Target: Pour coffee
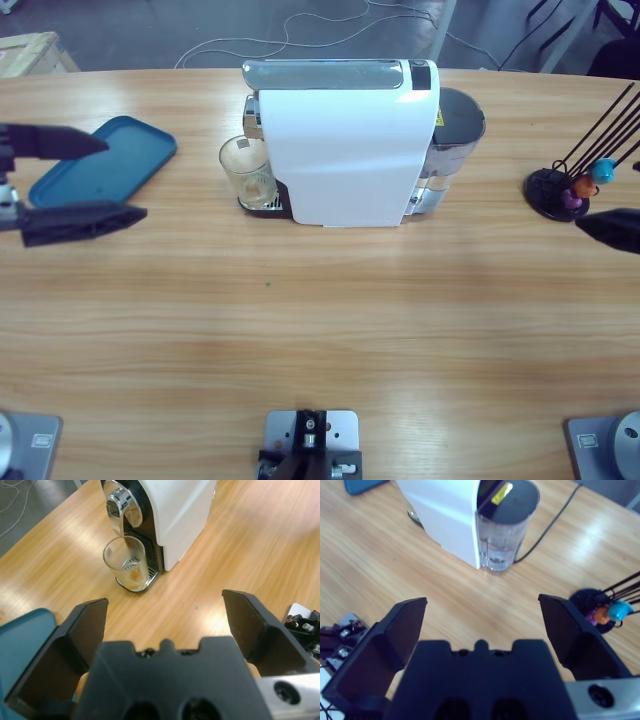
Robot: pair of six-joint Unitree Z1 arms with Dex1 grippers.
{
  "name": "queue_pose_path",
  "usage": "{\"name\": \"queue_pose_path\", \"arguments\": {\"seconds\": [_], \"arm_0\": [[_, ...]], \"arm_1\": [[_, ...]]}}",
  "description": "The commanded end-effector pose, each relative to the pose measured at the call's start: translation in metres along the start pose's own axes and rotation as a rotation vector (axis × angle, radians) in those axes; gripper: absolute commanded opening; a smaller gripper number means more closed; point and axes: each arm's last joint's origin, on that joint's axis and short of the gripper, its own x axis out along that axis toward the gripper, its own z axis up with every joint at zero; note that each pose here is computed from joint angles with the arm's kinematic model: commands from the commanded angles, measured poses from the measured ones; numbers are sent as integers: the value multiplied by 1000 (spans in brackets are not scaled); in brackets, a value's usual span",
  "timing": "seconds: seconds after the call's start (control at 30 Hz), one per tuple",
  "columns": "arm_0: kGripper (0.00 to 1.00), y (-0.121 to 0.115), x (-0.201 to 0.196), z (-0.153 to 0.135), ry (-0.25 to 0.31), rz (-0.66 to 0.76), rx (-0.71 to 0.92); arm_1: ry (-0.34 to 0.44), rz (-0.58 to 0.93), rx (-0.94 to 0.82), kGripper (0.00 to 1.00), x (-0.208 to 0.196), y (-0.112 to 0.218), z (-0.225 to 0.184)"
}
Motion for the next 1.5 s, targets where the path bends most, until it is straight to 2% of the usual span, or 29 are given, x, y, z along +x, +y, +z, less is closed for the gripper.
{"name": "queue_pose_path", "arguments": {"seconds": [0.03,0.2,0.47,0.73,0.97,1.07,1.23,1.4,1.5], "arm_0": [[982,-6,-2,-16,23,-22,-20],[982,-6,1,-20,42,-27,-25],[982,-5,10,-23,79,-35,-33],[982,-4,13,-24,90,-41,-36],[1000,-3,7,-22,76,6,-38],[1000,-3,3,-18,100,20,-78],[1000,4,3,0,248,52,-117],[1000,12,16,16,227,72,-118],[1000,15,30,14,227,76,-127]], "arm_1": [[6,-3,-23,1000,7,1,0],[-2,-11,-17,1000,6,1,4],[31,-10,-18,1000,12,1,3],[41,-7,-14,1000,8,1,1],[42,9,-11,1000,6,2,-1],[32,15,-8,1000,2,2,-2],[26,15,-6,1000,1,2,-1],[24,21,-1,1000,0,2,-1],[24,24,0,1000,0,2,-1]]}}
